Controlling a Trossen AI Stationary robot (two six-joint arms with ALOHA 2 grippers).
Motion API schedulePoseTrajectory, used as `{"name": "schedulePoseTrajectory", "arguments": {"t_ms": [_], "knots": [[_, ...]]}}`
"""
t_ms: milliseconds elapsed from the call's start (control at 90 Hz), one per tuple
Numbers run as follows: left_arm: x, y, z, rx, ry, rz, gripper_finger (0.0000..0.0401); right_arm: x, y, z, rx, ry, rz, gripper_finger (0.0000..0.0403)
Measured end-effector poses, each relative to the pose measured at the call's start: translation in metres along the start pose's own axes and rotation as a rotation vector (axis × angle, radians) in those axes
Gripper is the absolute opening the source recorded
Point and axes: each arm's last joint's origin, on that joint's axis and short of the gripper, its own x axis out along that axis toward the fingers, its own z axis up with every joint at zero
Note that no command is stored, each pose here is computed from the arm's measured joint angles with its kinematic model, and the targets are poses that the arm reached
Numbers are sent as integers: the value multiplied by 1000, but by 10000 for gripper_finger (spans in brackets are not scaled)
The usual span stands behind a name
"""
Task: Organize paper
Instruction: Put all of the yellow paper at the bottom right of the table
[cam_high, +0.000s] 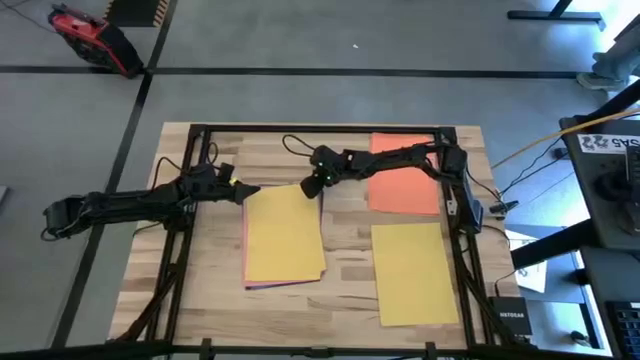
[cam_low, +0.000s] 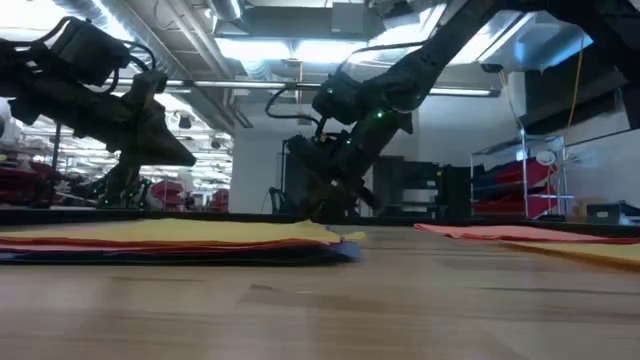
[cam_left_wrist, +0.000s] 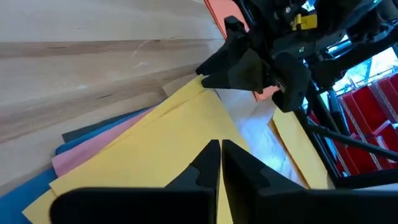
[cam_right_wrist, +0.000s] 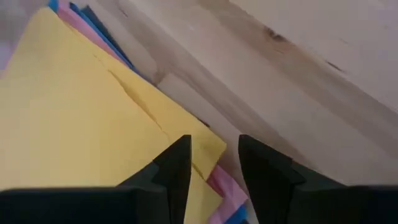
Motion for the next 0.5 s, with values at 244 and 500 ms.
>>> {"name": "schedulePoseTrajectory", "arguments": {"t_ms": [244, 500], "knots": [[0, 0, 0, 19, -1, -1, 0, 3, 0, 0, 2, 0, 22, 110], [0, 0, 0, 24, -2, -1, 0, 3, 1, 2, 0, -11, 55, 11]]}}
